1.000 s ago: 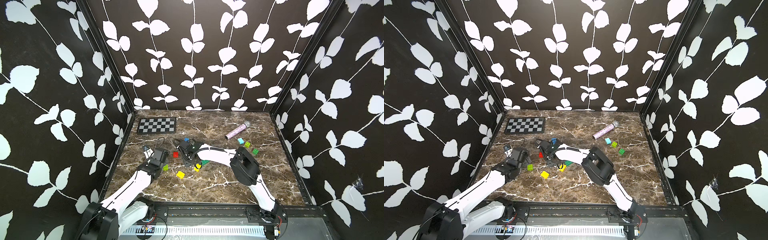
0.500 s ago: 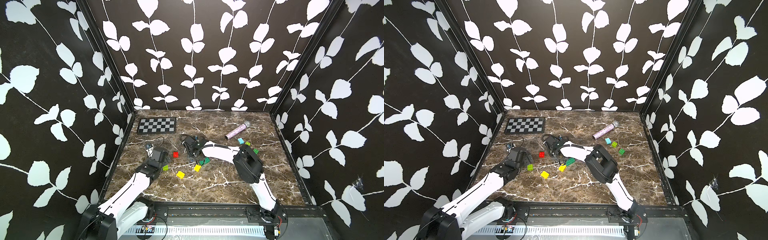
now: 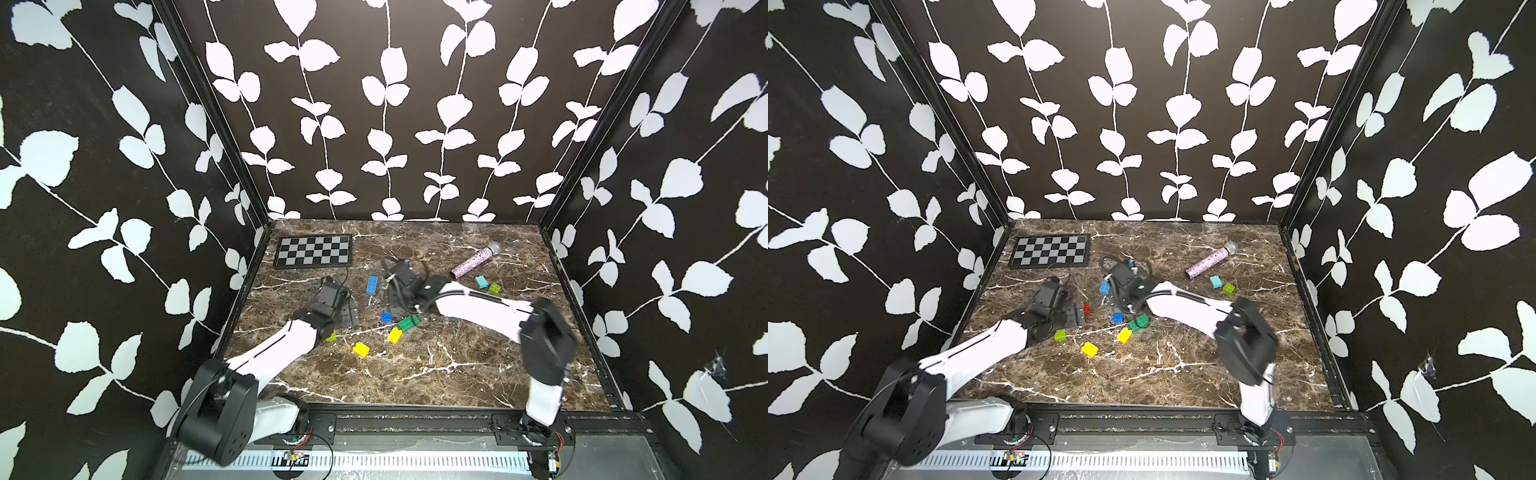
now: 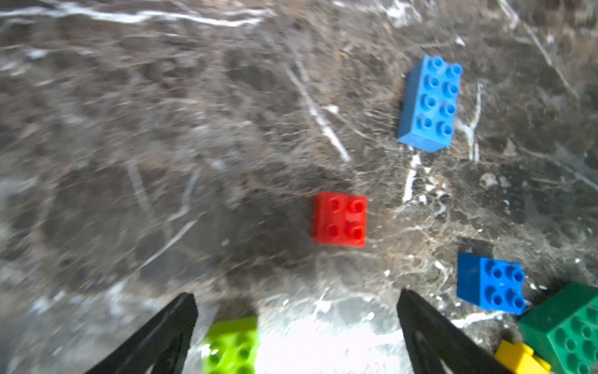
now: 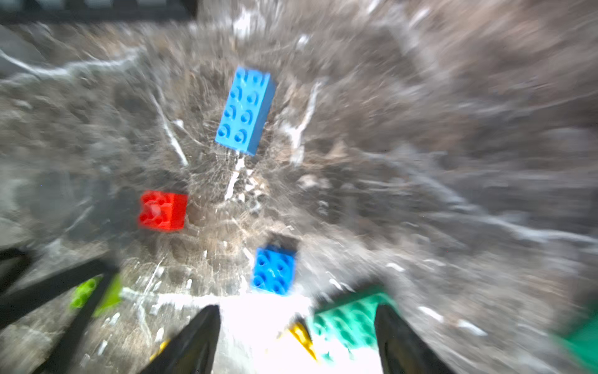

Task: Assemble the letter h with lego
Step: Adjust the lego brick at the center of the board, then pick up the lego brick from the center of the board.

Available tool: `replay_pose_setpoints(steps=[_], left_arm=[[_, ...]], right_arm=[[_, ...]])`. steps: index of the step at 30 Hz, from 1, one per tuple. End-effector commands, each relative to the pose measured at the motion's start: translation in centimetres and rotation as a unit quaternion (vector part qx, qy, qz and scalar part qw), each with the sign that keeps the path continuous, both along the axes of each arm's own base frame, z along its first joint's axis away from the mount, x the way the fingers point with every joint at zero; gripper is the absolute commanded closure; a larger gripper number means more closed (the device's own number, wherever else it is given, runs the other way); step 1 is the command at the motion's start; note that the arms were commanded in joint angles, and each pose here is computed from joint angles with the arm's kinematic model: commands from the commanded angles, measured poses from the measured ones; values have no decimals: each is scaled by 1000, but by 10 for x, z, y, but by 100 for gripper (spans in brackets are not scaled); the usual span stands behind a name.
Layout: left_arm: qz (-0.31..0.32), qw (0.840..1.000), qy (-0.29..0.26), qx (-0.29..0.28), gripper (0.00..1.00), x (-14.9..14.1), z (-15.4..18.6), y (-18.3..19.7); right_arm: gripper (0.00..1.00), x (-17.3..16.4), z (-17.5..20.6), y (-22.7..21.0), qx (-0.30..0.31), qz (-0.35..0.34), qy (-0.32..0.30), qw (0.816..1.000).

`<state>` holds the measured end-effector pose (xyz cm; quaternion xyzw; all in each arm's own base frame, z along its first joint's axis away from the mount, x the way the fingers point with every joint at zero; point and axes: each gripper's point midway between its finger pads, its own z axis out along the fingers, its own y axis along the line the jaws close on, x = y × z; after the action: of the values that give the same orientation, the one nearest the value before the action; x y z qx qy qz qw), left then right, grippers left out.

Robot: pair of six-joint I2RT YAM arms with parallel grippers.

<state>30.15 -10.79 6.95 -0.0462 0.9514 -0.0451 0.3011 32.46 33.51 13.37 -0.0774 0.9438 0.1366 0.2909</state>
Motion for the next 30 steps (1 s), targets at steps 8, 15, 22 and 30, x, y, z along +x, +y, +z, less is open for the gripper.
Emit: replay_pose_setpoints(steps=[8, 15, 22, 30], left_arm=[[-28, 995, 64, 65, 13, 42, -3, -32], [-13, 990, 98, 103, 19, 47, -13, -27], [5, 988, 124, 89, 21, 40, -31, -20], [2, 988, 145, 59, 33, 39, -47, -27]], right_arm=[[28, 2, -12, -99, -45, 15, -146, 988], [30, 2, -17, -96, -41, 26, -156, 987], [33, -3, -16, -92, -20, 37, -161, 986], [35, -4, -16, -87, -10, 46, -155, 987]])
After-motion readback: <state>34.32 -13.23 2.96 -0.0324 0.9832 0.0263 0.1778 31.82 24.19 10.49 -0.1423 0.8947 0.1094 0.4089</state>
